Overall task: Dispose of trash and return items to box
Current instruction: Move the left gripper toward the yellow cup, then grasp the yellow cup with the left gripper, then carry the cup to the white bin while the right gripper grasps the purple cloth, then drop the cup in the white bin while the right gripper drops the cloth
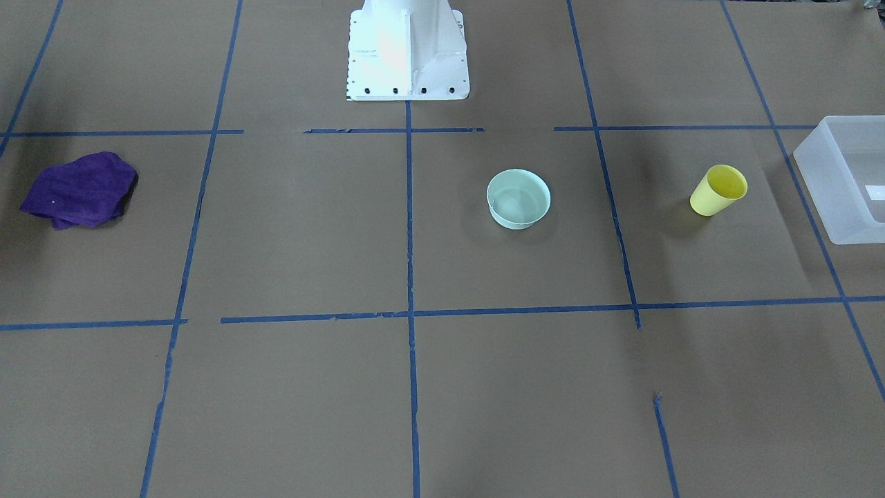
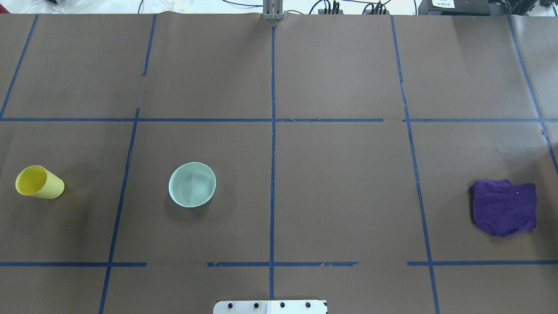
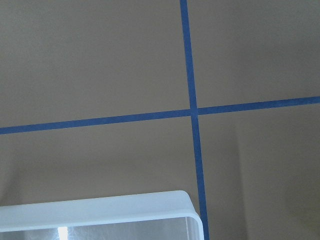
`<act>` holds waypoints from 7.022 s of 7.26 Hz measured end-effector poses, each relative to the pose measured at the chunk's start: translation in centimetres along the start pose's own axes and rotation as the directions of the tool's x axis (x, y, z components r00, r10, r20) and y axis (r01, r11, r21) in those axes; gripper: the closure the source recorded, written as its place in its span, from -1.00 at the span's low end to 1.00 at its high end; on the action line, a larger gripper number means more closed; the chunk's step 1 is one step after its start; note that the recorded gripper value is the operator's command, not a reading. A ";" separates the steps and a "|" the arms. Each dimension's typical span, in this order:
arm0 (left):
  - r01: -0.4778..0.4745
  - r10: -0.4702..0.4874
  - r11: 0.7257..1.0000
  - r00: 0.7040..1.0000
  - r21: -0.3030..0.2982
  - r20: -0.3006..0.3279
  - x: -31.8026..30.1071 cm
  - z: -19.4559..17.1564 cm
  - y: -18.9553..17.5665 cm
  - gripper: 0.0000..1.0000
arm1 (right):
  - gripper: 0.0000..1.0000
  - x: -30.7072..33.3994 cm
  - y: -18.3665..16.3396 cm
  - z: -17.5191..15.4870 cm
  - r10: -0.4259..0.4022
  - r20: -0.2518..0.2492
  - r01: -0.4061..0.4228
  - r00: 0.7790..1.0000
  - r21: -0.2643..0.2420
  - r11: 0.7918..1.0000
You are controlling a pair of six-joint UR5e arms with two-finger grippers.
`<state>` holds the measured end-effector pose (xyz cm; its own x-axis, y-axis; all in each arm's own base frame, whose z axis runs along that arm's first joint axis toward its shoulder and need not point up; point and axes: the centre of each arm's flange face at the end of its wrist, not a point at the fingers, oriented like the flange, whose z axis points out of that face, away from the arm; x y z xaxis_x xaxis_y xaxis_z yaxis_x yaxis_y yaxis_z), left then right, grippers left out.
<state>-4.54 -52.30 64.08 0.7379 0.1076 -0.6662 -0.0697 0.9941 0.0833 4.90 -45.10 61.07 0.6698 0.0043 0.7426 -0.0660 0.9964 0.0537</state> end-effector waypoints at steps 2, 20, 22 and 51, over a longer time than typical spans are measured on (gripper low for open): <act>-0.015 0.015 1.000 1.000 0.012 0.000 0.7 -0.5 -0.4 -1.00 | -1.00 0.1 0.0 0.0 0.004 -0.001 -0.004 1.000 0.000 1.000; 0.067 -0.055 0.997 0.971 0.047 -0.233 22.4 12.1 10.4 1.00 | -1.00 -2.7 -0.7 -1.5 -0.051 0.015 0.050 0.999 0.034 0.998; 0.081 -0.077 0.997 0.961 0.005 -0.264 24.8 8.1 9.9 1.00 | -1.00 -4.0 -0.5 0.1 -0.068 0.040 0.067 0.997 0.018 0.998; -0.100 0.100 0.995 0.995 0.015 0.007 -7.8 6.8 12.9 1.00 | 1.00 -10.0 6.4 -6.2 -0.051 -0.214 0.060 0.975 0.039 0.997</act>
<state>-6.65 -40.38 75.44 0.7321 0.2060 -0.6493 -0.1329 0.9781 0.1604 2.43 -38.24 49.85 0.8152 -0.0280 0.5786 -0.0540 0.9908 0.1240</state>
